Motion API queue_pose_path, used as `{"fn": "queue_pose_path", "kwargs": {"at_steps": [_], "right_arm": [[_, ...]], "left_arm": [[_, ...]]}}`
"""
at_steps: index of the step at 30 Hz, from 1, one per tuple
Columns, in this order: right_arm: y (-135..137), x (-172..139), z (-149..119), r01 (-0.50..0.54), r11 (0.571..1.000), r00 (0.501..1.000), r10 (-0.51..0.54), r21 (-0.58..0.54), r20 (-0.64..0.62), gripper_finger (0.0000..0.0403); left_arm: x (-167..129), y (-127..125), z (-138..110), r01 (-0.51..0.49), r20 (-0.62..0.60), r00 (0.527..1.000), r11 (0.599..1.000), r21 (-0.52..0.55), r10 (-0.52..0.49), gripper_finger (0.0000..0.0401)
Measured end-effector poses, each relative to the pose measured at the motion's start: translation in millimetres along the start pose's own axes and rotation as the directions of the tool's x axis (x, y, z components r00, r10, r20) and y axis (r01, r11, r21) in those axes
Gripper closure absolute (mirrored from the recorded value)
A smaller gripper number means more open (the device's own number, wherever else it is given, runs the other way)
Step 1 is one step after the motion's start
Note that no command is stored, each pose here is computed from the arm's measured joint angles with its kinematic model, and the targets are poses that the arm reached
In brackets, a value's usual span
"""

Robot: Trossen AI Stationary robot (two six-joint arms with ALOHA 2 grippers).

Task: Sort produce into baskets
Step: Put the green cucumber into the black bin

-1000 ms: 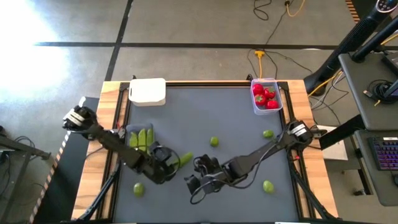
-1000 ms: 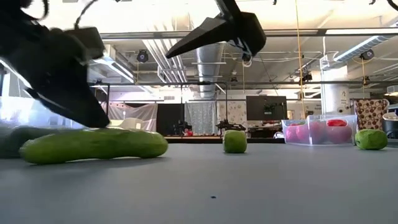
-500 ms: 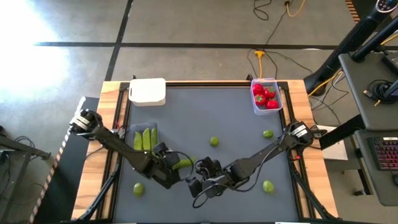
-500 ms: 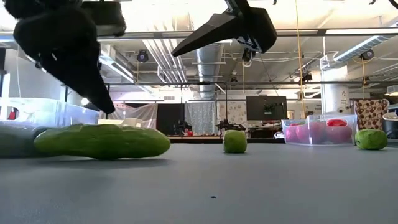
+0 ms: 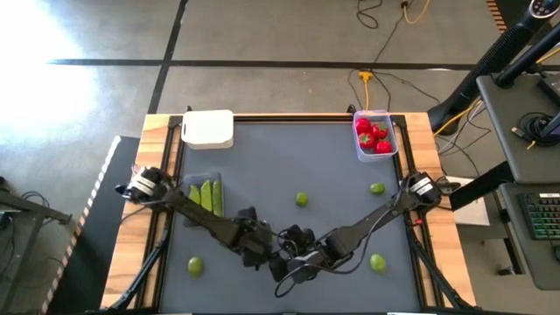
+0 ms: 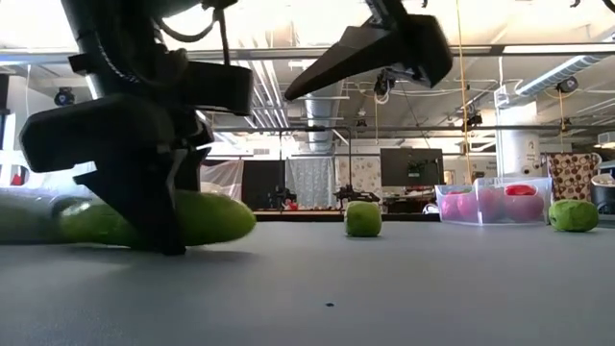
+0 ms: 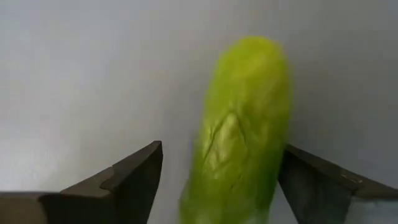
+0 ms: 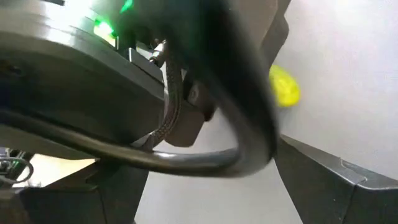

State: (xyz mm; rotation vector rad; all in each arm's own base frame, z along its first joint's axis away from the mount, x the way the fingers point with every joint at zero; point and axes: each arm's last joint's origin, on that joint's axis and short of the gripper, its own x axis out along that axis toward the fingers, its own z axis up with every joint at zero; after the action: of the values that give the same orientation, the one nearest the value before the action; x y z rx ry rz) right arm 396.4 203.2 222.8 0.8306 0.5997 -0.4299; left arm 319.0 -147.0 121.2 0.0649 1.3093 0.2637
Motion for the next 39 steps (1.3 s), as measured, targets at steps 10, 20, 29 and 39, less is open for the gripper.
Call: {"fn": "queue_pose_path", "kwargs": {"at_steps": [10,20,29,39], "right_arm": [[0.5,-6.5,-9.3,0.014,1.0,1.0,-0.014,-0.01,-0.01,0.0078],[-2.2,-6.7,-9.9,0.039,0.996,0.999,-0.041,-0.078,-0.019,0.0078],[-2.2,-7.0,-10.7,0.036,0.99,0.999,-0.04,-0.138,-0.024,0.0078],[-1.5,-8.0,-14.6,-0.004,0.961,0.995,-0.023,-0.276,-0.093,0.0078]], "left_arm": [[-13.4,-5.0,4.7,0.027,0.02,0.999,0.999,-0.044,-0.026,0.0263],[-119.6,40.6,0.4,-0.04,0.19,0.977,0.961,-0.274,0.095,0.0278],[-151.2,116.1,-73.2,-0.274,-0.037,0.893,0.478,-0.835,0.449,0.0276],[-85.8,127.7,-124.6,-0.175,-0.142,0.943,0.085,-0.981,0.301,0.0253]]}}
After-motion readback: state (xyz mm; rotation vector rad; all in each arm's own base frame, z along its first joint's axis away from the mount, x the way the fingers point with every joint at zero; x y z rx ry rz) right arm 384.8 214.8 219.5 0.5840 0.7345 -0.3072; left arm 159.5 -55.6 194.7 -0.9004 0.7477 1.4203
